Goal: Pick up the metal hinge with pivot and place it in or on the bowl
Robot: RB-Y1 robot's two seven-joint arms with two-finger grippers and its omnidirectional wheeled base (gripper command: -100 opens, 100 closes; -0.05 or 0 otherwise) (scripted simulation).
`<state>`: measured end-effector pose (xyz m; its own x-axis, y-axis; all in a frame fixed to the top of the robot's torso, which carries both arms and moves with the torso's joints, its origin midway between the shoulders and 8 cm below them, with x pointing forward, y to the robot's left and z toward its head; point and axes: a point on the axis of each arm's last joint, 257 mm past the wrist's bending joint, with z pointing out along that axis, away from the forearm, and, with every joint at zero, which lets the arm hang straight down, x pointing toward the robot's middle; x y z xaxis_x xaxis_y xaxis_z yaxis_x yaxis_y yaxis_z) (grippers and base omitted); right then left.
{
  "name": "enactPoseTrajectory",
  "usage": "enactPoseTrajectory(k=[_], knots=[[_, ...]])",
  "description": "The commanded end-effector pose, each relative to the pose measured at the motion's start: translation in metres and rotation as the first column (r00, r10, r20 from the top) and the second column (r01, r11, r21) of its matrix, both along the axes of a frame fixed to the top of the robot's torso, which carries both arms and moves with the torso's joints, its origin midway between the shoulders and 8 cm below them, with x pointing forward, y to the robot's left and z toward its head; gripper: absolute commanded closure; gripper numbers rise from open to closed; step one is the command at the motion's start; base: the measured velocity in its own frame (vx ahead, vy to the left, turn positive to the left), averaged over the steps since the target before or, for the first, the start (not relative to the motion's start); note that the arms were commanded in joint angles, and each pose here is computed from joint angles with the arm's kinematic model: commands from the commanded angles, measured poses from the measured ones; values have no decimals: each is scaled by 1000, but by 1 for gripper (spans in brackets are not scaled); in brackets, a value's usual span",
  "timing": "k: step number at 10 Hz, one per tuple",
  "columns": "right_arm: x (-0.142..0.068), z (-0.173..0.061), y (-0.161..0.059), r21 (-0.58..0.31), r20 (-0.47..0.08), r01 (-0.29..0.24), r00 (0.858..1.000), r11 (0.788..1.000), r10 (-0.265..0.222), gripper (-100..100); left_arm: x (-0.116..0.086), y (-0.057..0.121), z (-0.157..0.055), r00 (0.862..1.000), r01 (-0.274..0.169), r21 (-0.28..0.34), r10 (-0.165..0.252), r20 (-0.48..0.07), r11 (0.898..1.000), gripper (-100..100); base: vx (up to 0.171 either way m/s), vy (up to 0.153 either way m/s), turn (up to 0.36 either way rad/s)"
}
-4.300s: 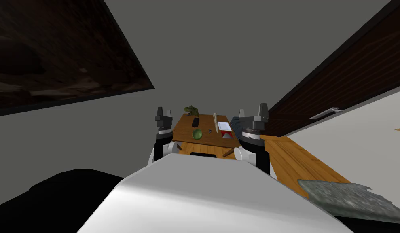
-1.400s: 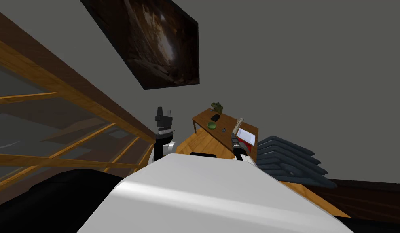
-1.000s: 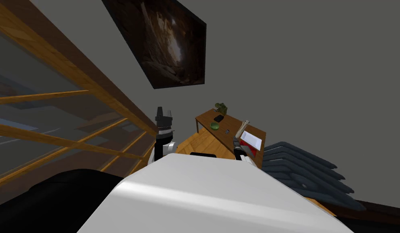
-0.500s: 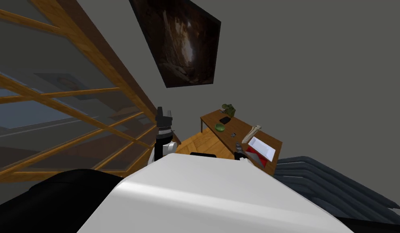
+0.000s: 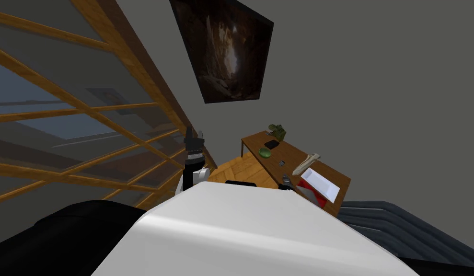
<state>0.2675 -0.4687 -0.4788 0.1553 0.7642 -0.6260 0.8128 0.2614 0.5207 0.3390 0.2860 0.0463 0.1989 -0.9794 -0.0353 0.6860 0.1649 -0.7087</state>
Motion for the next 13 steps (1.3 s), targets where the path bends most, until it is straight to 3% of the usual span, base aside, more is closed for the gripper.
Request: enactPoseTrajectory(k=[1, 3, 7, 10, 11, 12, 13], knots=[[-18, -12, -9, -28, -50, 24, 998, 999, -25, -100, 0, 0, 0, 1000, 0, 0, 0, 0, 1000, 0, 6, -6, 205], [-43, -23, -27, -80, -117, 60, 991, 995, -69, -100, 0, 0, 0, 1000, 0, 0, 0, 0, 1000, 0, 13, -3, 290], [-93, -38, -58, -191, -235, 112, 959, 975, -156, -100, 0, 0, 0, 1000, 0, 0, 0, 0, 1000, 0, 22, -4, 255], [-126, -36, -84, -297, -299, 138, 926, 945, -229, -100, 0, 0, 0, 1000, 0, 0, 0, 0, 1000, 0, 29, -5, 287], [-141, -44, -85, -299, -332, 136, 913, 945, -236, -100, 0, 0, 0, 1000, 0, 0, 0, 0, 1000, 0, 39, -17, 171], [-149, -37, -95, -348, -342, 142, 901, 927, -266, -100, 0, 0, 0, 1000, 0, 0, 0, 0, 1000, 0, 41, -7, 380], [-163, -44, -95, -349, -373, 138, 887, 927, -273, -100, 0, 0, 0, 1000, 0, 0, 0, 0, 1000, 0, 32, -18, 135]])
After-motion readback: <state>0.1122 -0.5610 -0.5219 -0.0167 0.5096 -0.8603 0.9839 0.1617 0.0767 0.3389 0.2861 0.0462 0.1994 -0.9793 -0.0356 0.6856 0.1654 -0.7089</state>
